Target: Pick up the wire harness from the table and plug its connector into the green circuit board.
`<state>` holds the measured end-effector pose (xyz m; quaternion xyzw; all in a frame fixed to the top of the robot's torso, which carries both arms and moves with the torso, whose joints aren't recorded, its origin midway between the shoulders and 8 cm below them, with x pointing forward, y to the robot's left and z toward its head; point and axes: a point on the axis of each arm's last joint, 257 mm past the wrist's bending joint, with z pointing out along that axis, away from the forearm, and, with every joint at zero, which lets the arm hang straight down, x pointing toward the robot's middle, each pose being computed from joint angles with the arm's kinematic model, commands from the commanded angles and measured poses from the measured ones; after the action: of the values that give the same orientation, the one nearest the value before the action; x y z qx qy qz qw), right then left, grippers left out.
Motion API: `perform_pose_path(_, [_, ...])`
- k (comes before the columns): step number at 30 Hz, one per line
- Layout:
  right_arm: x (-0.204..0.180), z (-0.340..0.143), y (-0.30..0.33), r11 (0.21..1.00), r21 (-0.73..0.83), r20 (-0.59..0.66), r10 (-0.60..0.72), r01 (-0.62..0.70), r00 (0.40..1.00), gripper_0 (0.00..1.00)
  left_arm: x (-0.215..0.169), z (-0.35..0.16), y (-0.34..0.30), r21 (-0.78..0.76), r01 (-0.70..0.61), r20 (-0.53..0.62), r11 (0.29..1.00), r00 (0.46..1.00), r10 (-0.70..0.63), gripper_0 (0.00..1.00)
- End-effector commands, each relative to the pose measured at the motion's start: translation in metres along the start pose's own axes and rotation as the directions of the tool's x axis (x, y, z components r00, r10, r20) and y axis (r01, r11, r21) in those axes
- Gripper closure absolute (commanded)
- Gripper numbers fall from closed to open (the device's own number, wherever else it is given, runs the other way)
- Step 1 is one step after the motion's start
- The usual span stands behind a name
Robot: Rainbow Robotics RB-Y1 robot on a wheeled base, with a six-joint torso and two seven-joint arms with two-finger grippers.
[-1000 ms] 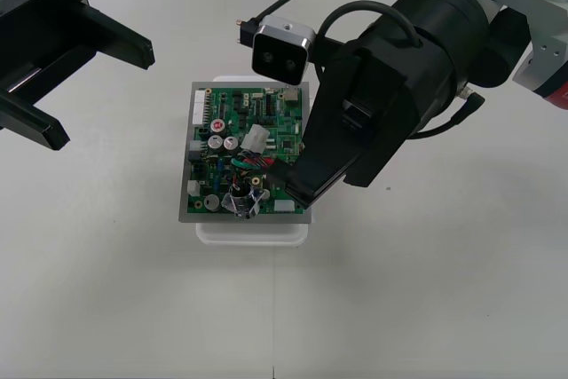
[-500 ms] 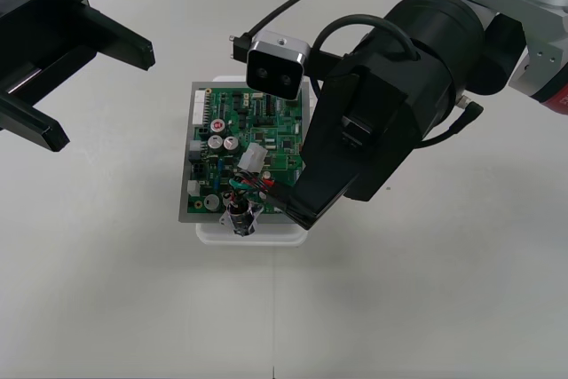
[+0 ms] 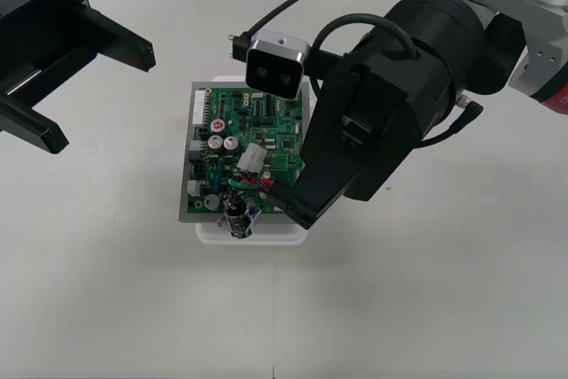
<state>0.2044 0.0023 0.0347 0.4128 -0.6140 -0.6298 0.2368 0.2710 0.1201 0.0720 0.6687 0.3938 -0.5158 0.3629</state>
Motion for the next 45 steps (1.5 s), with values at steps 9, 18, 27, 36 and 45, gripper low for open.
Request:
perform_pose_path(9, [-0.005,0.012,0.015,1.0,-0.002,-0.049,-0.018,0.018,0.999,1.0,-0.002,0.013,-0.023,0.078,-0.079,-0.006,0.994,0.997,0.08,0.17])
perform_pose_path(18, [-0.005,0.012,0.015,1.0,-0.002,-0.049,-0.018,0.018,0.999,1.0,0.0,0.024,-0.03,0.115,-0.081,-0.012,0.99,0.996,0.083,0.18])
perform_pose_path(27, [-0.005,0.012,0.015,1.0,-0.002,-0.049,-0.018,0.018,0.999,1.0,0.001,0.037,-0.041,0.161,-0.072,-0.026,0.984,0.997,0.077,0.17])
perform_pose_path(36, [-0.005,0.012,0.015,1.0,-0.002,-0.049,-0.018,0.018,0.999,1.0,0.006,0.044,-0.041,0.175,-0.053,-0.035,0.983,0.998,0.06,0.17])
perform_pose_path(45, [-0.003,0.015,0.016,1.0,-0.003,-0.059,-0.022,0.022,0.998,1.0,0.004,0.051,-0.042,0.193,-0.032,-0.034,0.981,0.999,0.04,0.18])
